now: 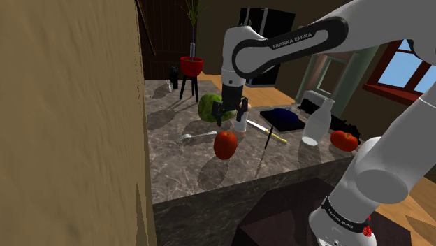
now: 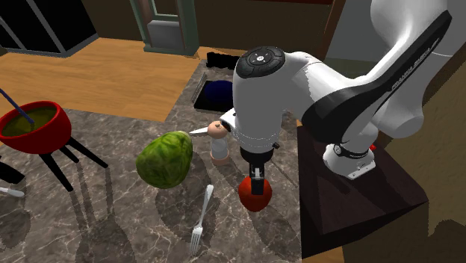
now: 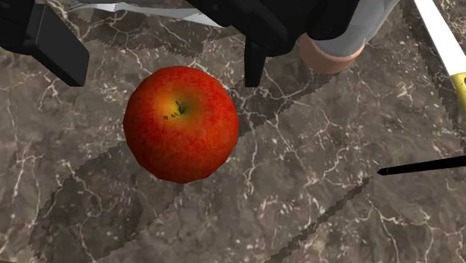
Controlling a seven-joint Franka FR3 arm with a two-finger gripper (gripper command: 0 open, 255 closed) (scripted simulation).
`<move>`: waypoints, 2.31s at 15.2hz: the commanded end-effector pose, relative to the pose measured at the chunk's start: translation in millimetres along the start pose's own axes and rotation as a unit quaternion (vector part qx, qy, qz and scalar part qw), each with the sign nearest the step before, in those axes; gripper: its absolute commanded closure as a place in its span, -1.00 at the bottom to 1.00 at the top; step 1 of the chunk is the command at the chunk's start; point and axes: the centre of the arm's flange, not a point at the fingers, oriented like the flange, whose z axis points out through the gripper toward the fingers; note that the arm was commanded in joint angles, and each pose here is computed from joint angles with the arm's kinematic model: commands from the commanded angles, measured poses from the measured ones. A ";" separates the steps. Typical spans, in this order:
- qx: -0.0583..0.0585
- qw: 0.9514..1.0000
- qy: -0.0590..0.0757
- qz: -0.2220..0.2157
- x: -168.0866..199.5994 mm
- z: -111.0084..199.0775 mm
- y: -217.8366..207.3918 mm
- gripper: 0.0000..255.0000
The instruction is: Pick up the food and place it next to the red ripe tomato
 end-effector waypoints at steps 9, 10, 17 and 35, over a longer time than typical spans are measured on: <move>0.000 1.000 0.000 0.000 0.2 30.4 -0.5 -1.00; 0.000 1.000 0.000 0.000 0.2 30.4 -0.5 -1.00; 0.000 1.000 0.000 0.000 0.3 30.5 -0.6 1.00; 0.000 1.000 0.000 0.000 -4.4 -38.0 1.9 1.00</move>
